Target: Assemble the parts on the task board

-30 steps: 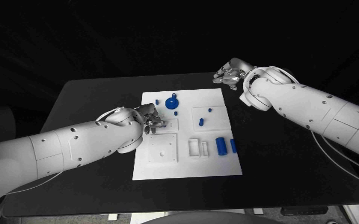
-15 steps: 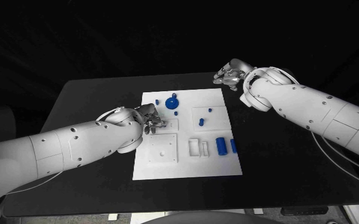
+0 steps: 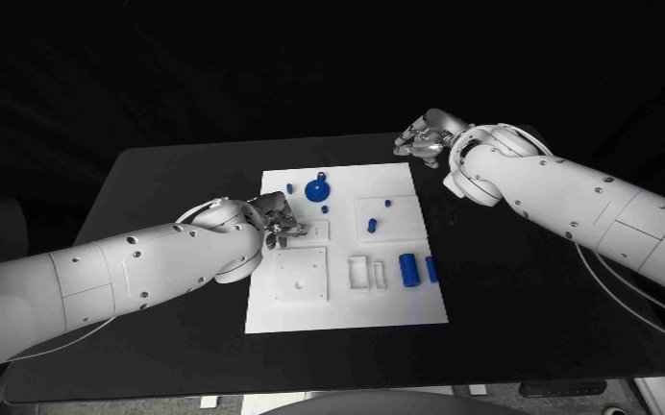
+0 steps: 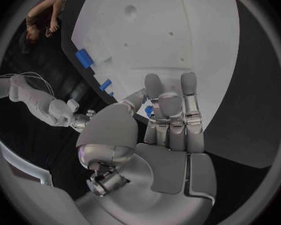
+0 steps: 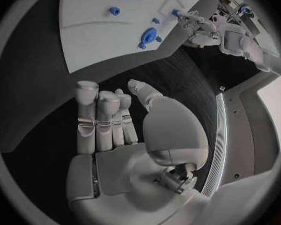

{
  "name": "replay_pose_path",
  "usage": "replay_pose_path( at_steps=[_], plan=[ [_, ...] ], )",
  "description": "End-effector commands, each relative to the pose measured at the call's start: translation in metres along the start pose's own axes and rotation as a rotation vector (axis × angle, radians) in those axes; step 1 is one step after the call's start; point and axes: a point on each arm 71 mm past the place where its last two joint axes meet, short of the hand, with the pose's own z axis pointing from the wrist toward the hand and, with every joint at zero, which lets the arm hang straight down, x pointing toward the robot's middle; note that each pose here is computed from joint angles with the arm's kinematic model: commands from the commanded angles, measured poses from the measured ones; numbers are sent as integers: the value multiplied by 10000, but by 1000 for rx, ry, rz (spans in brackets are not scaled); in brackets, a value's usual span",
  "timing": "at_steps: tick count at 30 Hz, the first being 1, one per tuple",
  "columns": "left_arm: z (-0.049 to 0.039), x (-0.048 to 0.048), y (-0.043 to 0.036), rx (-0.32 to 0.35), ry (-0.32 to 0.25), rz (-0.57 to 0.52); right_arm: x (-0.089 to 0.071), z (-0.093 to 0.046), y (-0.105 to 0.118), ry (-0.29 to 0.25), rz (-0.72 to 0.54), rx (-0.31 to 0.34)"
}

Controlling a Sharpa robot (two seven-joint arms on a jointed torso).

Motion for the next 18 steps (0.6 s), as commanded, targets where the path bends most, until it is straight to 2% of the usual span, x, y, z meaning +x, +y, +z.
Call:
replay_pose_path(
  at_steps=[1, 18],
  plan=[
    [3, 18, 18, -17, 53, -20, 12, 2, 4, 11, 0, -4],
    [24, -56, -6, -24, 90, -25, 38, 5, 0, 17, 0, -1]
  ],
)
